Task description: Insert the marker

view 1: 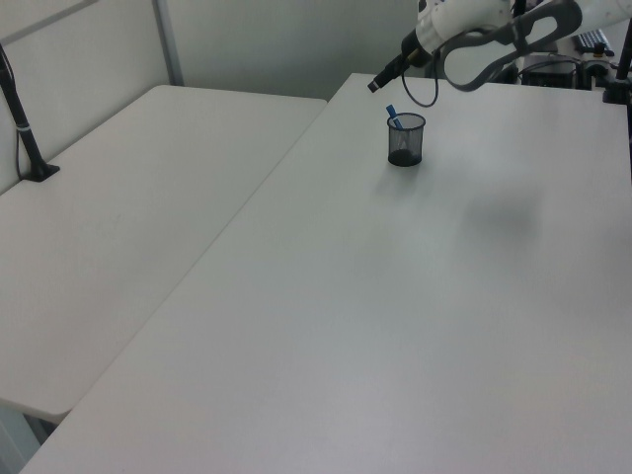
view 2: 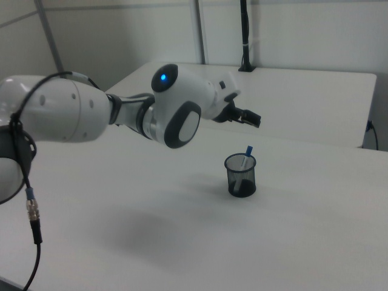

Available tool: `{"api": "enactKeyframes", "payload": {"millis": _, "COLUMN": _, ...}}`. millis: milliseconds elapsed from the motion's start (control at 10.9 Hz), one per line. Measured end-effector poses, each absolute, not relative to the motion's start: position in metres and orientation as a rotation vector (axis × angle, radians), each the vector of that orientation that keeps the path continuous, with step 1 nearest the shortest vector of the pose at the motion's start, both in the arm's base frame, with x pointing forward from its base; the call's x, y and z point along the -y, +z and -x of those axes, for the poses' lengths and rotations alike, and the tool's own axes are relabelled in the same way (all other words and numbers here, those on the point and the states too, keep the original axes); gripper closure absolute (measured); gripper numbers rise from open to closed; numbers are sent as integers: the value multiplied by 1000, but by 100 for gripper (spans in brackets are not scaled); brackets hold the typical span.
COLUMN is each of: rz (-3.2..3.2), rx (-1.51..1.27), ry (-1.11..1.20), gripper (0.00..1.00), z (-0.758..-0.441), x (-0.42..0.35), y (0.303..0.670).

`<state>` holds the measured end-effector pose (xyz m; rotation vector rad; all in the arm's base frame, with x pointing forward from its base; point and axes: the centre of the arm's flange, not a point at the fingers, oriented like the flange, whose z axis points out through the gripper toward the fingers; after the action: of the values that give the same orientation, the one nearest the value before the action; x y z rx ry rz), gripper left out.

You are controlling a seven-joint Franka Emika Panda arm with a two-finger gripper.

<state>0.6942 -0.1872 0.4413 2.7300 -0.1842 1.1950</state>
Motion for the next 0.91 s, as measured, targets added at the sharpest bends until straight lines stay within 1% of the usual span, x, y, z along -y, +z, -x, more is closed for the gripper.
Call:
{"api": "enactKeyframes", "payload": {"millis": 183, "rz": -2813, "rx": 208, "ry": 1070, "gripper": 0, "z": -684, "x": 169, "y": 483}}
{"api": "enactKeyframes", "payload": {"millis": 274, "rz": -2868, "rx": 229, "ry": 985, "gripper": 0, "z": -674, "x": 152, "y": 512}}
{"api": "enactKeyframes", "payload": {"millis": 457, "rz": -2970, "rx": 278, "ry": 791, "gripper": 0, "z": -642, "x": 108, "y": 568}}
{"api": "enactKeyframes", "payload": {"millis": 549, "rz": -3016, "rx": 299, "ry": 670, "gripper": 0, "z": -624, "x": 87, "y": 587}}
{"api": "enactKeyframes", "payload": {"millis": 732, "rz": -3077, "rx": 334, "ry": 416, "gripper": 0, "z": -590, "x": 48, "y": 608}}
{"api": "enactKeyframes", "payload": {"millis": 915, "rz": -3093, "rx": 385, "ry": 231, "gripper": 0, "z": -569, "x": 24, "y": 612}}
